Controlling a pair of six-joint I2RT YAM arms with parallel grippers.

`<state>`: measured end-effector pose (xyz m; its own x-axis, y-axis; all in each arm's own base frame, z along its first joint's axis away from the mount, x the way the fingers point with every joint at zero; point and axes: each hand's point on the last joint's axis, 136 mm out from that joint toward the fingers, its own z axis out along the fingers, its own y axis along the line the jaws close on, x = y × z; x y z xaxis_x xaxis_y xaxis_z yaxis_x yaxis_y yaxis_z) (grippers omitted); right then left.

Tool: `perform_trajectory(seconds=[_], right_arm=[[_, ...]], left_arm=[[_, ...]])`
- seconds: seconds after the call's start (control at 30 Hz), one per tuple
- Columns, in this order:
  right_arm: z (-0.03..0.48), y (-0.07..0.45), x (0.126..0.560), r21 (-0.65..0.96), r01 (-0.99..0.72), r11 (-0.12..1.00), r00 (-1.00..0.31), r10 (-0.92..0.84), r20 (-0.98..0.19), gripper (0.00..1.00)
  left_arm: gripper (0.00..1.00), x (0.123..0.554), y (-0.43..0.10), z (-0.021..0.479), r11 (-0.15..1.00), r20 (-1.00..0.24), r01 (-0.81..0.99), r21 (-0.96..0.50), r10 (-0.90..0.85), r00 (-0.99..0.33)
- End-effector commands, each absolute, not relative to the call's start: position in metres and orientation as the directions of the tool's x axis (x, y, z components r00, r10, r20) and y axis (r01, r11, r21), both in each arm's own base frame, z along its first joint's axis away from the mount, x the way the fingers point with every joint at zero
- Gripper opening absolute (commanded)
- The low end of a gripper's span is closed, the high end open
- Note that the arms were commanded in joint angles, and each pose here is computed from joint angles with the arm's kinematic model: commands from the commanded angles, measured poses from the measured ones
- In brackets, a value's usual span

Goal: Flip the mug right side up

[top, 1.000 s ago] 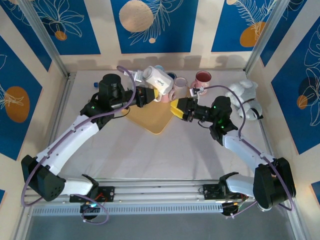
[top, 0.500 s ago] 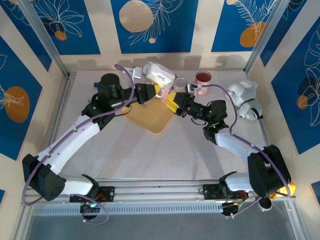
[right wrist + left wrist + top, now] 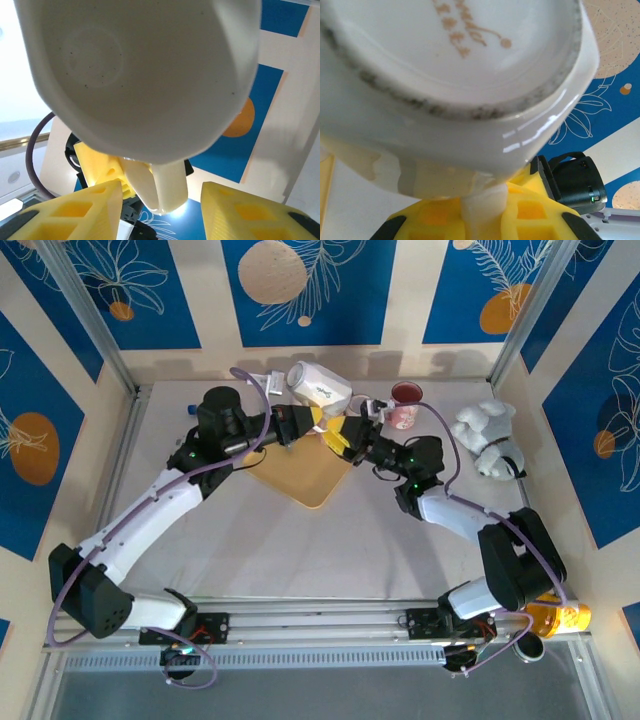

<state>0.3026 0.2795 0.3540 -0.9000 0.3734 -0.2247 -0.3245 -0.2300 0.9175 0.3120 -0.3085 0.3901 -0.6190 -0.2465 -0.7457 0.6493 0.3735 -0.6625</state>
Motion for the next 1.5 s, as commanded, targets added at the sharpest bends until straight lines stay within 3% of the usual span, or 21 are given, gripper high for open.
perform_trajectory(seconds=[0.0,0.47,0.57,0.63,0.67,0.7,0.83,1.03,1.17,1.47], right_arm=[[0.380,0.281,0.302,0.875,-0.389,-0.287,-0.880,0.398,-0.260,0.42],[0.393,0.291,0.313,0.845,-0.412,-0.342,-0.863,0.442,-0.243,0.25],[0.392,0.289,0.314,0.844,-0.418,-0.336,-0.858,0.452,-0.245,0.13],[0.392,0.289,0.313,0.844,-0.425,-0.328,-0.854,0.454,-0.254,0.01],[0.392,0.289,0.314,0.844,-0.430,-0.322,-0.851,0.457,-0.259,0.00],[0.392,0.289,0.313,0.844,-0.436,-0.313,-0.848,0.457,-0.268,0.00],[0.396,0.291,0.309,0.836,-0.480,-0.266,-0.828,0.452,-0.331,0.00],[0.403,0.289,0.305,0.814,-0.548,-0.191,-0.785,0.453,-0.422,0.00],[0.400,0.283,0.307,0.815,-0.560,-0.151,-0.768,0.462,-0.443,0.00],[0.399,0.266,0.310,0.802,-0.594,-0.063,-0.728,0.466,-0.503,0.00]], left_arm=[[0.00,0.303,-0.311,0.430,0.295,-0.801,0.748,-0.594,-0.297,-0.519],[0.00,0.305,-0.311,0.423,0.291,-0.801,0.750,-0.594,-0.305,-0.515],[0.00,0.304,-0.310,0.422,0.293,-0.802,0.751,-0.592,-0.306,-0.513],[0.00,0.304,-0.310,0.421,0.296,-0.803,0.750,-0.591,-0.310,-0.510],[0.00,0.305,-0.309,0.420,0.299,-0.803,0.749,-0.591,-0.314,-0.507],[0.01,0.305,-0.308,0.419,0.302,-0.803,0.748,-0.590,-0.317,-0.505],[0.27,0.302,-0.306,0.418,0.315,-0.814,0.755,-0.576,-0.306,-0.493],[0.49,0.303,-0.298,0.406,0.389,-0.822,0.724,-0.570,-0.267,-0.503],[0.55,0.303,-0.288,0.398,0.425,-0.820,0.702,-0.572,-0.257,-0.512],[0.56,0.302,-0.271,0.377,0.463,-0.806,0.666,-0.585,-0.235,-0.544]])
